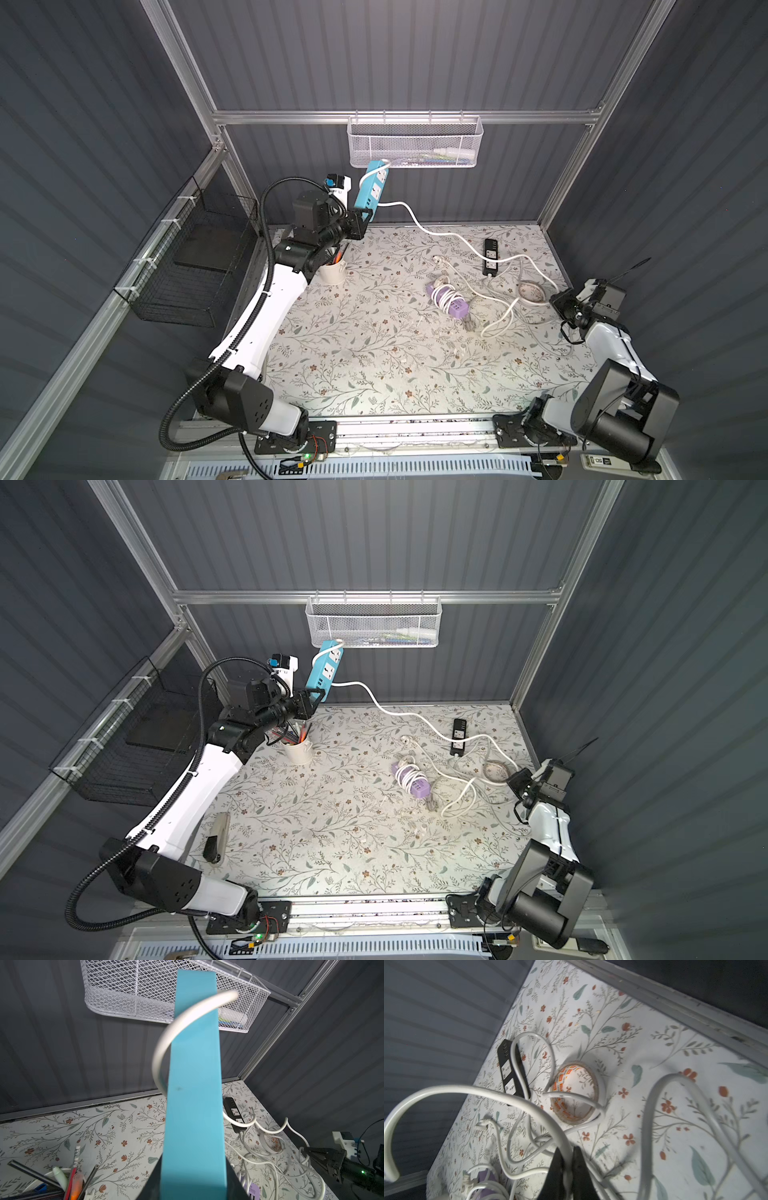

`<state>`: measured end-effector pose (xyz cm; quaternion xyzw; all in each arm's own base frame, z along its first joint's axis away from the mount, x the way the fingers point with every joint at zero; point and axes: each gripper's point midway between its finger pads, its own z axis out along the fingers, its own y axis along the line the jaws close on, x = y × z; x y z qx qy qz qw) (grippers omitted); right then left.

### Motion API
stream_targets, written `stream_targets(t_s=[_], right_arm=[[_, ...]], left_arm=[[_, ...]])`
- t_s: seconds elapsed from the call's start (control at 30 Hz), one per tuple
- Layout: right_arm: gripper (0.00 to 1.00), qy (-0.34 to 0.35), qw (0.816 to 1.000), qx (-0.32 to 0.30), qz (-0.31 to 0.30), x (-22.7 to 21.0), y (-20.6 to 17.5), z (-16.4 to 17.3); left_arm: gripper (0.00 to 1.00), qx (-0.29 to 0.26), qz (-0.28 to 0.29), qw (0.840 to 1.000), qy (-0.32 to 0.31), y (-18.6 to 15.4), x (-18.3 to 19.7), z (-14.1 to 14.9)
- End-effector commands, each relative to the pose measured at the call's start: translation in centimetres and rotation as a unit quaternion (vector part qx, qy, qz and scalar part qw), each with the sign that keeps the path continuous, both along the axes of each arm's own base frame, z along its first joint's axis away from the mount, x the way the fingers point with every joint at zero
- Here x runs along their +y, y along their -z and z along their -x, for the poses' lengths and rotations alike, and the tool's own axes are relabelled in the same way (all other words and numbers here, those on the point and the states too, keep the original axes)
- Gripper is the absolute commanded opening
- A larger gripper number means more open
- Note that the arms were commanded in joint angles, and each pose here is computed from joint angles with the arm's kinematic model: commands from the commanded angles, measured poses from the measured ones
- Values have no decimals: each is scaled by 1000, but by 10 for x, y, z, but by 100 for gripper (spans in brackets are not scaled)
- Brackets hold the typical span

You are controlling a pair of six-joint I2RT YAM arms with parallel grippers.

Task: Unwrap the cord wrapped around the power strip
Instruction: Unwrap the power cord from the power strip.

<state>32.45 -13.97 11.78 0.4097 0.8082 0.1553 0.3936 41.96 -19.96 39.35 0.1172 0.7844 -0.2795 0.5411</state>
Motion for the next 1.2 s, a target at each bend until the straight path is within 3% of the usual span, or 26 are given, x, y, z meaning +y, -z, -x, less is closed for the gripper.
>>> stream_targets(t_s=[0.0,0.2,0.57,0.73,0.87,0.97,1.17], right_arm=[[0,62,998,30,8,-25,15,19],[0,130,990,46,7,-53,25,43],[0,158,984,81,-23,-52,61,58],[19,152,985,75,-39,-47,69,56],[41,135,989,49,-37,-42,57,50],[62,117,993,19,-8,-36,30,46],[95,81,994,-42,59,-13,-40,43]], left_arm=[[0,-44,11,999,3,-30,5,7],[0,-27,30,998,42,-20,-11,6],[0,6,53,985,163,-4,-62,17],[0,11,42,972,229,6,-102,37],[0,24,28,965,259,20,-126,49],[0,32,26,962,270,27,-134,52],[0,45,28,957,284,35,-144,53]])
